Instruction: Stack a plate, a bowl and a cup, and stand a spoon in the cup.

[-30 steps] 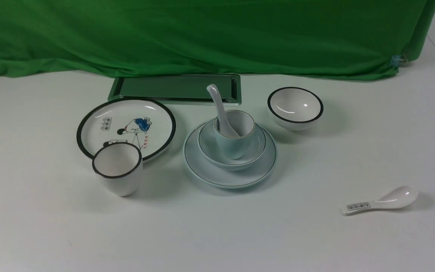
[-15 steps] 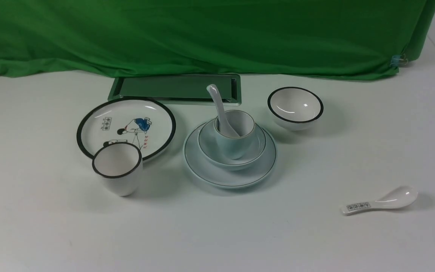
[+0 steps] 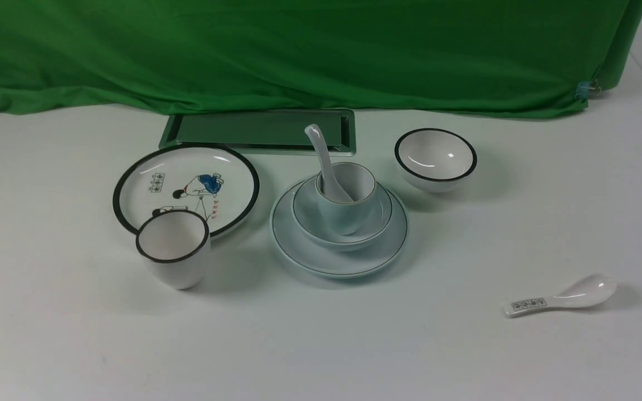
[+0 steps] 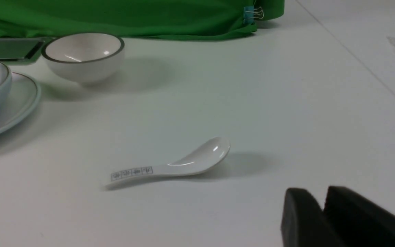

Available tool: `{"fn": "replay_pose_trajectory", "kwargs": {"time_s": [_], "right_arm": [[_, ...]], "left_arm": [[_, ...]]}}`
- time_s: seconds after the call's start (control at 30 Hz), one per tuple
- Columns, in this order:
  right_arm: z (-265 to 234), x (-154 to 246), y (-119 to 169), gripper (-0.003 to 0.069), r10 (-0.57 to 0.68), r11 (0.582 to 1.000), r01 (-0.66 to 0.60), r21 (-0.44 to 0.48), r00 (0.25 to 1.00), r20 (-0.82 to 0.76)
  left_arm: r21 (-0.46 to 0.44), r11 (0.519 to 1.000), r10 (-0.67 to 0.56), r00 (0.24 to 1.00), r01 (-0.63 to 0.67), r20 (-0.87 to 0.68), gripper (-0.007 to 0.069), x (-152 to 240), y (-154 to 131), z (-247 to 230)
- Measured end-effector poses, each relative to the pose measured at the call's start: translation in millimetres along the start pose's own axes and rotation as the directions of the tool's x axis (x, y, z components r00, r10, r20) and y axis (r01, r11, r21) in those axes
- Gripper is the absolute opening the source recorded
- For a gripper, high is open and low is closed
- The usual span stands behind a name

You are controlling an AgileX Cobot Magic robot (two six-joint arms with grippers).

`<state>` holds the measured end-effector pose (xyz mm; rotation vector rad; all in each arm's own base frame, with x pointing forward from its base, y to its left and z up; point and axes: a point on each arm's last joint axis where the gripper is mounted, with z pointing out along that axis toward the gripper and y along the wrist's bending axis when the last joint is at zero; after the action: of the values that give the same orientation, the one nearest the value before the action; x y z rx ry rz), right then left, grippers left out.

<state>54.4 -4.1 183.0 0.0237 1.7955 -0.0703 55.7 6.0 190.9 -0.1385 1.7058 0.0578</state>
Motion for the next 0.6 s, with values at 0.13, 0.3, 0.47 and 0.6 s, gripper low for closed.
{"fn": "replay_pose_trajectory", "kwargs": {"time_s": [0.13, 0.3, 0.47, 0.6], "right_arm": [[0.0, 0.0, 0.0, 0.0159, 0.000, 1.000, 0.000, 0.000, 1.000, 0.000], [0.0, 0.0, 0.0, 0.0168, 0.000, 1.000, 0.000, 0.000, 1.000, 0.000], [0.0, 0.0, 0.0, 0.0176, 0.000, 1.000, 0.000, 0.000, 1.000, 0.000], [0.0, 0.0, 0.0, 0.0186, 0.000, 1.000, 0.000, 0.000, 1.000, 0.000]], "left_arm": [[0.001, 1.000, 0.001, 1.000, -0.001, 0.000, -0.0030, 0.0, 0.0, 0.0], [0.014, 1.000, 0.008, 1.000, -0.008, -0.001, -0.0030, 0.0, -0.8, 0.0], [0.016, 1.000, 0.022, 1.000, -0.022, -0.001, -0.0030, 0.1, -0.8, 0.0], [0.016, 1.000, 0.025, 1.000, -0.025, -0.001, -0.0030, 0.1, -0.7, 0.0]]}}
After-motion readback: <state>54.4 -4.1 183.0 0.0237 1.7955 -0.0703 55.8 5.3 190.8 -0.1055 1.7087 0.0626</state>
